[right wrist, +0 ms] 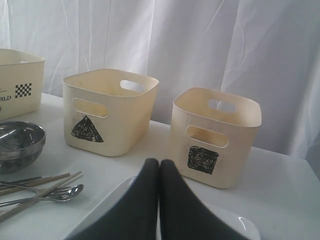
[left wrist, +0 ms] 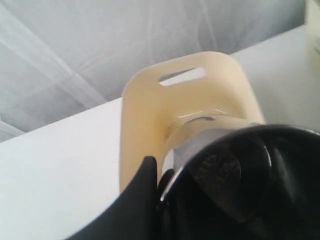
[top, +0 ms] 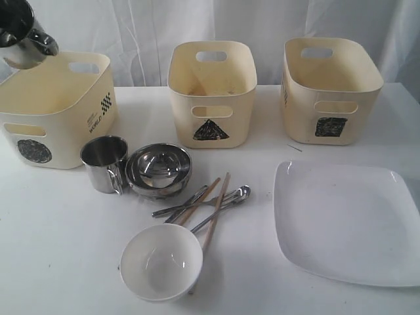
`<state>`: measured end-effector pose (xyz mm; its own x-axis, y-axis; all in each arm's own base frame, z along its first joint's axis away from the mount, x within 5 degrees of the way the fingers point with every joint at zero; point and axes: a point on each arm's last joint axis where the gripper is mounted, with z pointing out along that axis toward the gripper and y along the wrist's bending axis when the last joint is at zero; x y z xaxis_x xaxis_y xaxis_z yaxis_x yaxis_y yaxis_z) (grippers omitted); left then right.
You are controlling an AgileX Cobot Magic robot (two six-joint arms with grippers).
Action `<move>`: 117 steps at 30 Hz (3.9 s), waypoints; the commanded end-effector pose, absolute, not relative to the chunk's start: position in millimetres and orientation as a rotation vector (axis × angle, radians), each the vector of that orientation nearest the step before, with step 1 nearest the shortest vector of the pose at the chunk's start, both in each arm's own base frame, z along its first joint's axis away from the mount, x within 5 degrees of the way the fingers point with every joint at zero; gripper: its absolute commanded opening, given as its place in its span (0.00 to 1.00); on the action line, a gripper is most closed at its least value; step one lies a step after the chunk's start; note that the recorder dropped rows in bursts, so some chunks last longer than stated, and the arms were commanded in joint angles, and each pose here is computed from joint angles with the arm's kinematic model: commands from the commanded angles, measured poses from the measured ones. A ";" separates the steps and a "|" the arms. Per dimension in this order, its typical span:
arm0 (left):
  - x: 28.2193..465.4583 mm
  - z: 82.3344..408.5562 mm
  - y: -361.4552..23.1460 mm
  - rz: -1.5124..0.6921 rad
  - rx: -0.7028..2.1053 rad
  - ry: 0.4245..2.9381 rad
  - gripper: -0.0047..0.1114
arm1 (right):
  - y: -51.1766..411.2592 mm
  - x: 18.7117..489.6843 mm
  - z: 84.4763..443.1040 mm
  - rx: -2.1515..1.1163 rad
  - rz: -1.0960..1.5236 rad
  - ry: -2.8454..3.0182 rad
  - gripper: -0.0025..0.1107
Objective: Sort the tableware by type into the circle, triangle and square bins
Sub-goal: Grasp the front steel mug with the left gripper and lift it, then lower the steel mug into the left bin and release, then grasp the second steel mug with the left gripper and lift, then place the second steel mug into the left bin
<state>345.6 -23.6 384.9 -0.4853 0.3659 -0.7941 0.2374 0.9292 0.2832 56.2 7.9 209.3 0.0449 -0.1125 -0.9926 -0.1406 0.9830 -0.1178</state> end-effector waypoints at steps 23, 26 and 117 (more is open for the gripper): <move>437.6 288.9 -23.6 -0.187 0.390 2.395 0.38 | 7.8 55.9 208.2 -0.184 0.038 1.528 0.02; 413.7 311.2 -32.4 -0.311 0.409 2.339 0.37 | 7.8 55.9 208.2 -0.183 0.039 1.528 0.02; 477.3 240.4 8.3 0.121 0.180 2.206 0.18 | 7.8 55.9 208.2 -0.183 0.039 1.528 0.02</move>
<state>478.5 8.0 237.7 -0.5760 0.2071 -0.7908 0.0998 0.9780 0.1834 56.2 7.9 209.3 0.0419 -0.0913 -0.9949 -0.1416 0.9852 -0.0963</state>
